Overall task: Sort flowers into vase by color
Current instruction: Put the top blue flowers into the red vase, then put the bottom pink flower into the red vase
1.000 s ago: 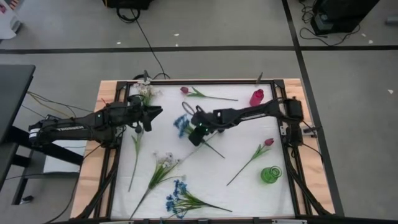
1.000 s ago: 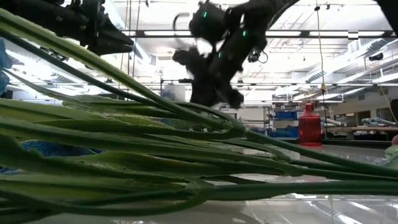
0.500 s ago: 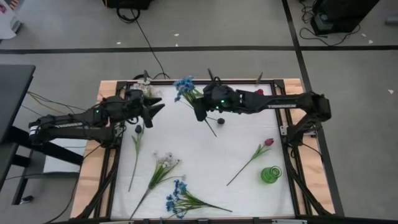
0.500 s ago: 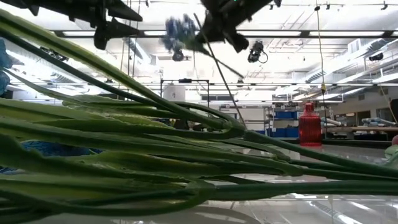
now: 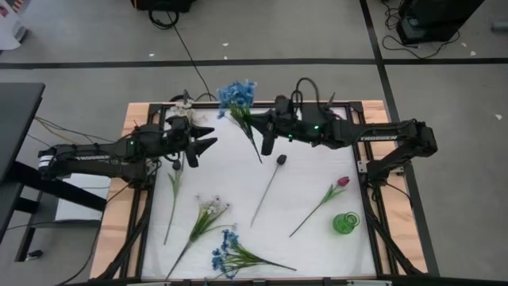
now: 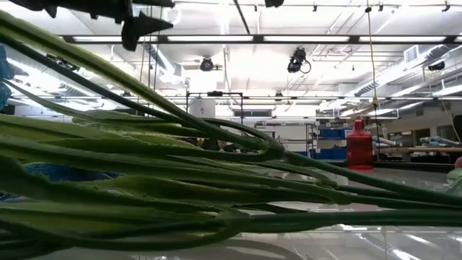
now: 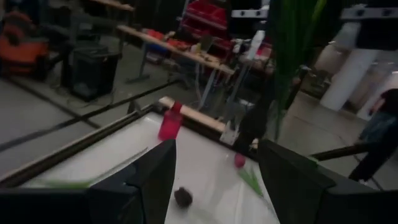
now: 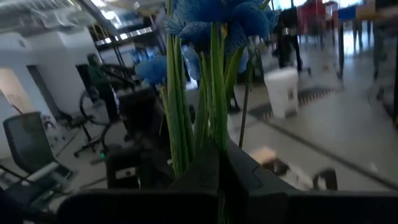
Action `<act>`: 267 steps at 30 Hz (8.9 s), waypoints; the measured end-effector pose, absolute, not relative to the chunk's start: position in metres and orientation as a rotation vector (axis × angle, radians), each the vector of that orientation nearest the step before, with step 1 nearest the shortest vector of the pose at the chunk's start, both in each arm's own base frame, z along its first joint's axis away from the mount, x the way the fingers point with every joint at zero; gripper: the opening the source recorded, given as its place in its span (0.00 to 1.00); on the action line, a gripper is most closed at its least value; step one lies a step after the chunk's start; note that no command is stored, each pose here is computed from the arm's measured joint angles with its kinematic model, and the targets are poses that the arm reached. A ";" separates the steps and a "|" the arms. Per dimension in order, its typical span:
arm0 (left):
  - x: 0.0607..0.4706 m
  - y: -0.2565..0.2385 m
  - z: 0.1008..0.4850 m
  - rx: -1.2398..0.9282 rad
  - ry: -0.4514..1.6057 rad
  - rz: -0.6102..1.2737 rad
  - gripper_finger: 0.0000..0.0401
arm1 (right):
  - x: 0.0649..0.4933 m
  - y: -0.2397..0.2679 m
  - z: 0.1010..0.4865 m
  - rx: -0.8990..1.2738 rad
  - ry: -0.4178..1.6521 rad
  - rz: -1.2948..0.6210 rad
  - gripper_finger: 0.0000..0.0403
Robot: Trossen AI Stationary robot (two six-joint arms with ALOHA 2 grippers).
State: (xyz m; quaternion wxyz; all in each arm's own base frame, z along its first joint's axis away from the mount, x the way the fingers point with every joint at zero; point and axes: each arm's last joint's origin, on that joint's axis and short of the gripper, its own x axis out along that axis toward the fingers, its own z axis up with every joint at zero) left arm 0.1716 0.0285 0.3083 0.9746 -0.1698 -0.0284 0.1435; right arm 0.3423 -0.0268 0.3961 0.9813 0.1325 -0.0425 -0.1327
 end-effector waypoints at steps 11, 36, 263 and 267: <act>0.228 0.045 0.340 -0.213 -0.020 0.181 0.58 | 0.347 -0.038 0.401 0.208 -0.180 -0.261 0.02; 0.277 0.052 0.345 -0.182 0.044 0.020 0.03 | 0.342 -0.043 0.404 0.217 -0.174 -0.241 0.17; 0.174 0.057 0.384 -0.218 0.064 0.212 0.54 | 0.160 0.027 0.220 1.351 1.021 -0.998 0.42; 0.174 0.057 0.384 -0.218 0.064 0.212 0.54 | 0.170 0.048 0.206 1.385 1.085 -1.047 0.42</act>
